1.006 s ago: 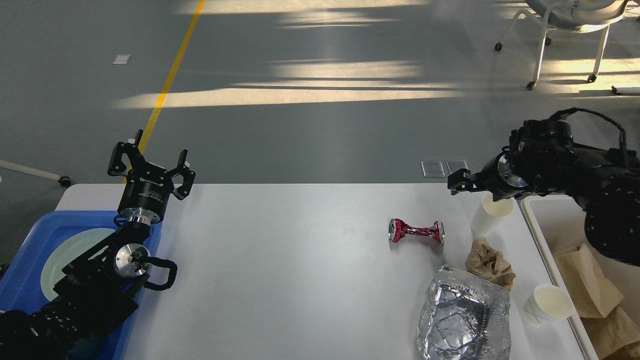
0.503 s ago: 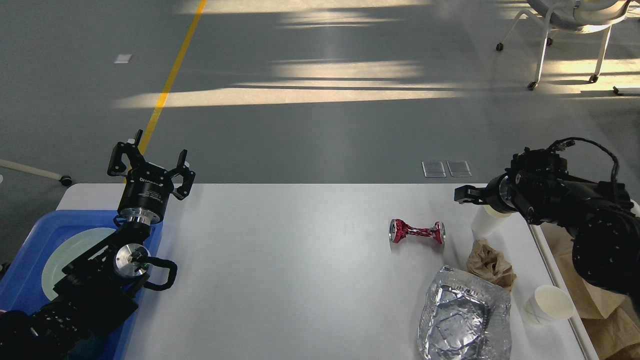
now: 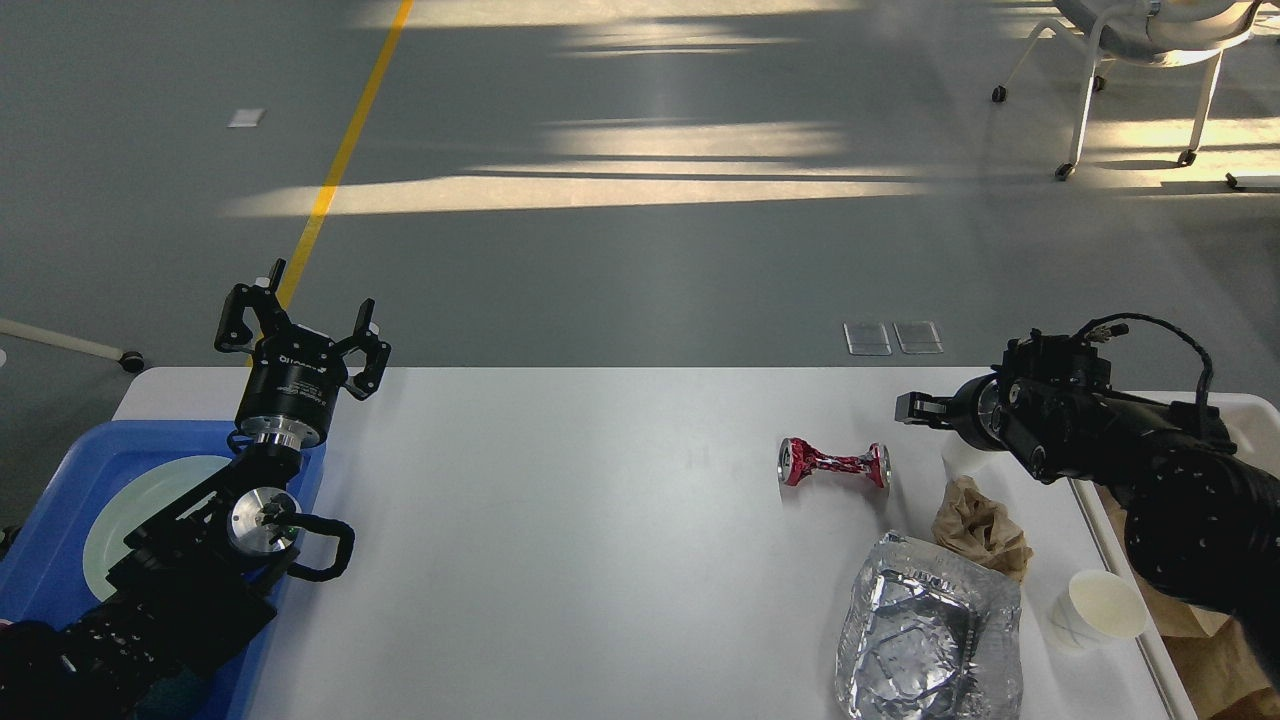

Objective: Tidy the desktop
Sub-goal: 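Grasp the paper cup, lift it and drop it into the bin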

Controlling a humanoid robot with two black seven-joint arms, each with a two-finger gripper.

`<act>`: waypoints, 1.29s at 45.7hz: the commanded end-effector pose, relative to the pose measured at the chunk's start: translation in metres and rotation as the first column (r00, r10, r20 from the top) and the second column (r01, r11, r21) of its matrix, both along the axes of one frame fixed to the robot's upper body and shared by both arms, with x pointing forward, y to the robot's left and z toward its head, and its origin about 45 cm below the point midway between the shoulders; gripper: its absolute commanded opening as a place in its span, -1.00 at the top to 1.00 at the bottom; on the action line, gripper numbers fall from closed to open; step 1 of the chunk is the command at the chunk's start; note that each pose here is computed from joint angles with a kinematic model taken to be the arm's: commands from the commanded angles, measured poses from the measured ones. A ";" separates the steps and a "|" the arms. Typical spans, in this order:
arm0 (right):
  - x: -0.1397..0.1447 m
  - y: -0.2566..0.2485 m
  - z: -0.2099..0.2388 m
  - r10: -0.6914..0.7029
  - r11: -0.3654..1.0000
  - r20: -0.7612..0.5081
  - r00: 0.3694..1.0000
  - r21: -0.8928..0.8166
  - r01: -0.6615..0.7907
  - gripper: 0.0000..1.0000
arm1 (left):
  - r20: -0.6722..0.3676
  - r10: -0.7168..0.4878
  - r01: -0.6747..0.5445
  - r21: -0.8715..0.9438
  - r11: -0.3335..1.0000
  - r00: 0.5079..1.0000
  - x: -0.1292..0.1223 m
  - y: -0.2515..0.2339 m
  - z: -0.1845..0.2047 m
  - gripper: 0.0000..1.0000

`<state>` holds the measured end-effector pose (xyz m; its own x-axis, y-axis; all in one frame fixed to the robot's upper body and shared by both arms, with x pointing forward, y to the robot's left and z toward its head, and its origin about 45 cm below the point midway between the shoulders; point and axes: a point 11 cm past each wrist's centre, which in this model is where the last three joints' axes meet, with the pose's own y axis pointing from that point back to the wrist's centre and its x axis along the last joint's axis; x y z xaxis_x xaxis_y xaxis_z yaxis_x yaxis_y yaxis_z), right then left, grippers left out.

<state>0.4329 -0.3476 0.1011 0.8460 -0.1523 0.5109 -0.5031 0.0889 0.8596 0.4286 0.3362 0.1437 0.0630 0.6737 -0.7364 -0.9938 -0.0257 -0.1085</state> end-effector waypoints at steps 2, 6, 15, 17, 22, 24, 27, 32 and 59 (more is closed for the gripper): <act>-0.003 0.003 -0.004 -0.028 0.999 -0.014 1.000 0.019 0.029 1.00 | 0.000 0.000 0.000 0.000 1.000 1.000 0.000 0.000 0.000 -0.93; -0.003 0.004 -0.004 -0.028 0.999 -0.014 1.000 0.020 0.028 1.00 | 0.001 0.000 0.000 0.000 1.000 1.000 0.000 0.000 0.000 -0.93; 0.000 0.004 -0.001 -0.025 0.999 -0.011 1.000 0.021 0.025 1.00 | 0.001 0.000 0.000 0.000 1.000 1.000 0.000 0.000 0.000 -0.93; 0.000 0.005 0.000 -0.023 1.000 -0.011 1.000 0.020 0.024 1.00 | 0.000 0.000 0.000 0.000 1.000 1.000 0.000 0.000 0.000 -0.93; 0.003 0.006 0.003 -0.021 1.000 -0.004 1.000 0.022 0.021 1.00 | 0.001 0.000 0.000 0.000 1.000 1.000 0.000 0.000 0.000 -0.93; 0.003 0.006 0.004 -0.019 1.000 -0.003 1.000 0.019 0.019 1.00 | -0.001 -0.001 0.001 0.000 1.000 1.000 0.000 0.000 0.000 -0.93; 0.004 0.006 0.005 -0.016 1.000 -0.002 1.000 0.022 0.016 1.00 | 0.000 0.000 0.000 0.000 1.000 1.000 0.000 0.000 0.000 -0.93; 0.019 0.007 0.026 -0.008 1.000 0.035 0.999 0.021 0.007 1.00 | 0.000 0.000 0.000 0.000 1.000 1.000 0.000 0.000 0.000 -0.93; 0.048 0.050 0.401 0.162 0.920 0.179 0.970 0.329 -0.214 1.00 | 0.000 0.000 0.000 0.000 1.000 1.000 0.000 0.000 0.000 -0.93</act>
